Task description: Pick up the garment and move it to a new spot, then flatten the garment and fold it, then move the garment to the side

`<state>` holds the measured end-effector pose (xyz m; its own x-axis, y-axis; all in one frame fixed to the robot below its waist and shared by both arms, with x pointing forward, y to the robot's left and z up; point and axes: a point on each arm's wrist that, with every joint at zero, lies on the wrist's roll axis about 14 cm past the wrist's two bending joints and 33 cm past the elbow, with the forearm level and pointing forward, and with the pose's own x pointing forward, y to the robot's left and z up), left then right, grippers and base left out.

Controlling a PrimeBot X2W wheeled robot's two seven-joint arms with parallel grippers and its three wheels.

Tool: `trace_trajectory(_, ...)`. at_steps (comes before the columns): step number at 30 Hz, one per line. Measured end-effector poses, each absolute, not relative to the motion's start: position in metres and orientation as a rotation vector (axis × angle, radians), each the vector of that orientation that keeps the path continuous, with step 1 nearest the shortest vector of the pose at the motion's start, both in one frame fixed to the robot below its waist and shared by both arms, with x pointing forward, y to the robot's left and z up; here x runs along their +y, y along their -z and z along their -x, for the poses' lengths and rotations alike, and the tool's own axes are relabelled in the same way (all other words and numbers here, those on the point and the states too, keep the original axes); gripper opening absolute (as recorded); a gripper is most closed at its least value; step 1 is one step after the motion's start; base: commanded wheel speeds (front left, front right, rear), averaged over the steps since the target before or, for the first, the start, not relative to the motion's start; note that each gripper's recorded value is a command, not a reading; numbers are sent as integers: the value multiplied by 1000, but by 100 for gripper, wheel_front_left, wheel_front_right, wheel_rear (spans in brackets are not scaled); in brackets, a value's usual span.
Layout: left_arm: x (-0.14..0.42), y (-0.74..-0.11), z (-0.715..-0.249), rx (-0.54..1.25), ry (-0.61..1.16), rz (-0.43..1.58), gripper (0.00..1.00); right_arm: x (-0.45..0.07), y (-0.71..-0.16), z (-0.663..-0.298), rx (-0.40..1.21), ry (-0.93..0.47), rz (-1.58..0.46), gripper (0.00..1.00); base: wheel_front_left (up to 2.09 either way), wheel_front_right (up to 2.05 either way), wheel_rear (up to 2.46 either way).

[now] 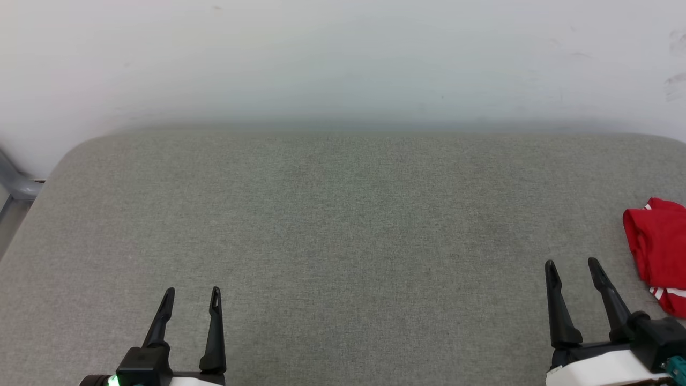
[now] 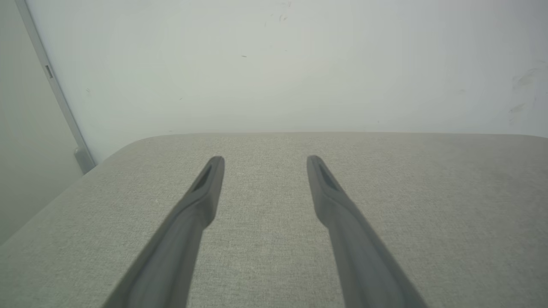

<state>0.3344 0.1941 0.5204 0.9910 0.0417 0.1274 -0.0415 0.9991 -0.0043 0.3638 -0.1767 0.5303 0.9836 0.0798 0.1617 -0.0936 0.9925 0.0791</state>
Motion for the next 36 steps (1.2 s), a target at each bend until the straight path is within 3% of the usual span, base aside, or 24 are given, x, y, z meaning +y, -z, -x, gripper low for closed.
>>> trace_trajectory(14, 192, -514, -330, -110, -25, 10, 100, -173, -522, -351, -134, -90, -100, 100, 0, 0, 0)
trace_trajectory(15, 192, -513, -330, -106, -26, 10, 0, -172, -520, -351, -130, -91, -101, 0, 0, 0, 0)
trace_trajectory(22, 196, -487, -325, -10, -52, 109, 0, -176, -500, -348, -58, -65, -192, 0, 0, 0, 0)
trace_trajectory(36, 204, -484, -335, 18, -94, 378, 0, -185, -495, -354, -23, -15, -451, 0, 0, 0, 0)
